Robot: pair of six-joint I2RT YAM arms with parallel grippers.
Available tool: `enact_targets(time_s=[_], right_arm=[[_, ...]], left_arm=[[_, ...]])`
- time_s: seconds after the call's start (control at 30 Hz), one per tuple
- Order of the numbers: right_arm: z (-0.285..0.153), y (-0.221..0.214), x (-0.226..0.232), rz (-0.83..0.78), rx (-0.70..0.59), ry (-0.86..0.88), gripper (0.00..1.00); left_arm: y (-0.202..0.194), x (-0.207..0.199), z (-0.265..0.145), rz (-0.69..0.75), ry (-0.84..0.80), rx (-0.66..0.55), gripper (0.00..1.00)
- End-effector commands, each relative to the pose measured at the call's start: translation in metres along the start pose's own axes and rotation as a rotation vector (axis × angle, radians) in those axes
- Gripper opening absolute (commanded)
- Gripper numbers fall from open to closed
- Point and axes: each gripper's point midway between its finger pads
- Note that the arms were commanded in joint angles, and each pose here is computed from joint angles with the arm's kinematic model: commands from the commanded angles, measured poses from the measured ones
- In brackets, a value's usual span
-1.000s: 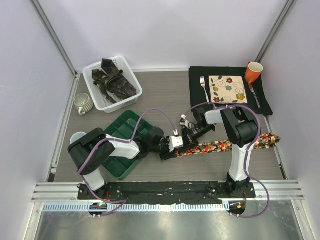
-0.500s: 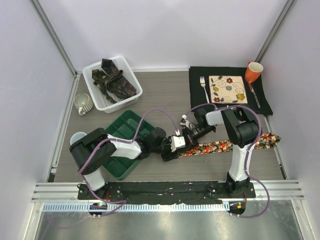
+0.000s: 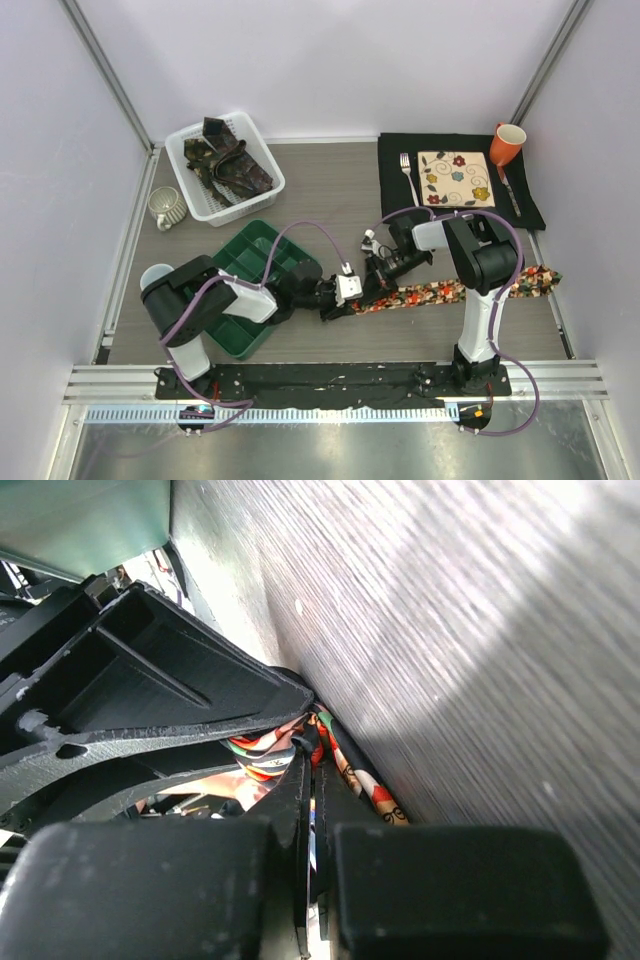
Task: Roll the ties
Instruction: Roll the tie at the center of the board.
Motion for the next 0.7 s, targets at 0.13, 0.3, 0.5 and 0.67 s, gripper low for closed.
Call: enact_targets(time_s=[0.13,0.3,0.5,0.67], right_arm=[[-0.009,0.002,-0.013,0.016,-0.037,-0.120,0.18],[-0.043,0.003,0.017,-0.048,-0.106,-0.047,0.29],[-0.045,-0.011,0.044,-0.084,-0.083,0.066,0.47],[-0.026,-0.013,0.048,-0.064,-0.063,0.078,0.47]], left_arm=[[-0.016,-0.008,-0.005,-0.040,-0.080,0.221,0.17],[-0.032,-0.012,-0.021,-0.036,-0.117,0.370,0.14],[-0.039,-0.015,-0.023,-0.045,-0.144,0.422,0.14],[-0.034,-0.013,-0.016,-0.046,-0.154,0.416,0.15]])
Point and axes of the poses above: each gripper's point midway between its finger pads, its own z axis out along the fingers, its own x axis along the line the jaws close on, y = z × x, and after that the axes turned 15 degrees about z, right-handed
